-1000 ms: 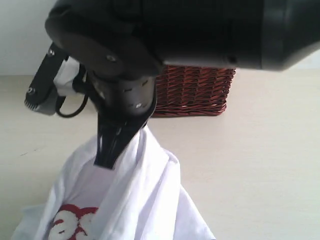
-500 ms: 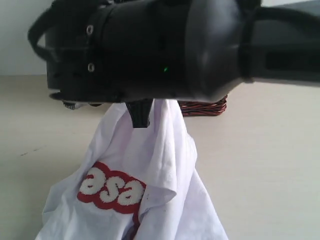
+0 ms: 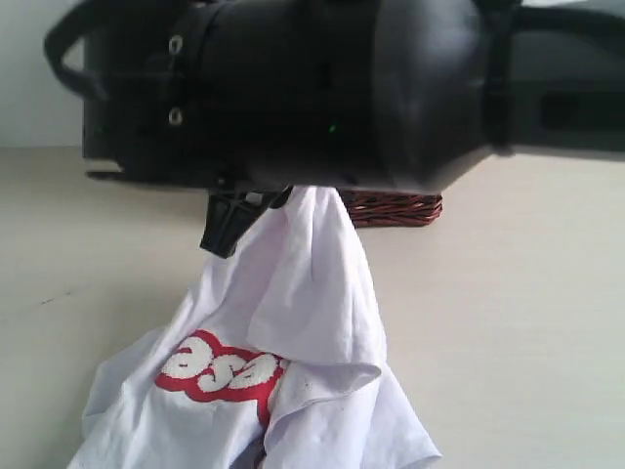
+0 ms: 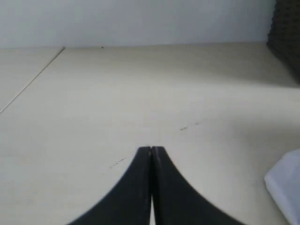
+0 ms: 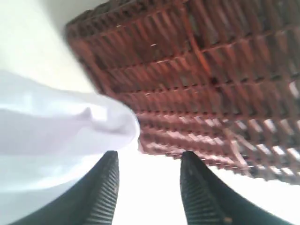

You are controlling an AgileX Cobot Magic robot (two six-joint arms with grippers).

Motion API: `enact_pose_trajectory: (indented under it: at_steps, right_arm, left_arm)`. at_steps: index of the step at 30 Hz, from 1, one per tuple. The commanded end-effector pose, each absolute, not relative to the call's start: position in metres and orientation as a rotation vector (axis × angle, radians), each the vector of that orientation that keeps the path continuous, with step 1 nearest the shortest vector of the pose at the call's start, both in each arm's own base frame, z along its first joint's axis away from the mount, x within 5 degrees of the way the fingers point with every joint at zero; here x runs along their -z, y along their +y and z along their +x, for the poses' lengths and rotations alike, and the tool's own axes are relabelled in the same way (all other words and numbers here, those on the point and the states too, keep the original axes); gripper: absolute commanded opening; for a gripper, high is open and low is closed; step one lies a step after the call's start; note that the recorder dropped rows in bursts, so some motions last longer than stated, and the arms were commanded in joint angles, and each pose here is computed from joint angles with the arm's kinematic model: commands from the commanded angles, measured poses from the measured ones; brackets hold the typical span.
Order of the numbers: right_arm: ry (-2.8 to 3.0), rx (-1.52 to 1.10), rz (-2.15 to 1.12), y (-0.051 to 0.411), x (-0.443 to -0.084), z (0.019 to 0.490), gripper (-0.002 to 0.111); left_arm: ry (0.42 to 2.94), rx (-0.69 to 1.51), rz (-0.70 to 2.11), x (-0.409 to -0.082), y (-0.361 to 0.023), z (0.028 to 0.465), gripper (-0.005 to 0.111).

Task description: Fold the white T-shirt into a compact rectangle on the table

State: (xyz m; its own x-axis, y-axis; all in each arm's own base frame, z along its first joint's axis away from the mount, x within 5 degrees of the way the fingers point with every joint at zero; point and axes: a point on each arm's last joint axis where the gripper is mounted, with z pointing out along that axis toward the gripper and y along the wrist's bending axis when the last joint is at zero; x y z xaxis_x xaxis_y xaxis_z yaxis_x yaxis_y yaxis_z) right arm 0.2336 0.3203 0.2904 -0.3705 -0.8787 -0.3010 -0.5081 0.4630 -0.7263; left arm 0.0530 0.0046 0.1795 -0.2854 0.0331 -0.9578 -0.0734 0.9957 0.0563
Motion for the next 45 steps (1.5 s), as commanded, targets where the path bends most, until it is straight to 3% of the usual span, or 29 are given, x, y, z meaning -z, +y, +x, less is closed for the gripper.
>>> enact_pose_trajectory:
  at_steps: [1,6,11,13,17,20,28,38,41,45]
  right_arm:
    - [2.196,0.39,-1.238,0.318,-0.304,0.21,0.041]
    - [2.368,0.19,-1.364,0.317,-0.296,0.188,0.041]
    - [2.329,0.444,-1.404,0.308,-0.25,0.198,0.042]
    - [2.324,0.55,-1.303,0.302,-0.233,0.209,0.047]
    - [2.399,0.48,-1.246,0.299,-0.208,0.222,0.061]
    - [2.403,0.52,-1.241,0.295,-0.197,0.233,0.06]
    - [2.391,0.563,-1.259,0.292,-0.187,0.243,0.055]
    - [2.399,0.295,-1.313,0.289,-0.236,0.219,0.056]
    - [2.392,0.249,-1.462,0.291,-0.228,0.207,0.056]
    - [2.391,0.389,-1.558,0.286,-0.197,0.209,0.056]
  left_arm:
    - [1.843,-0.098,-0.023,-0.181,0.004,0.053,0.0]
    - [1.843,-0.098,-0.023,-0.181,0.004,0.053,0.0]
    - [1.843,-0.098,-0.023,-0.181,0.004,0.053,0.0]
    - [1.843,-0.098,-0.023,-0.181,0.004,0.053,0.0]
    - [1.843,-0.098,-0.023,-0.181,0.004,0.053,0.0]
    - [1.843,-0.098,-0.023,-0.181,0.004,0.053,0.0]
    - [1.843,-0.098,-0.023,-0.181,0.004,0.053,0.0]
    - [1.843,-0.098,-0.023,-0.181,0.004,0.053,0.0]
    - [1.843,-0.098,-0.023,-0.181,0.004,0.053,0.0]
    - [1.843,-0.098,-0.023,-0.181,0.004,0.053,0.0]
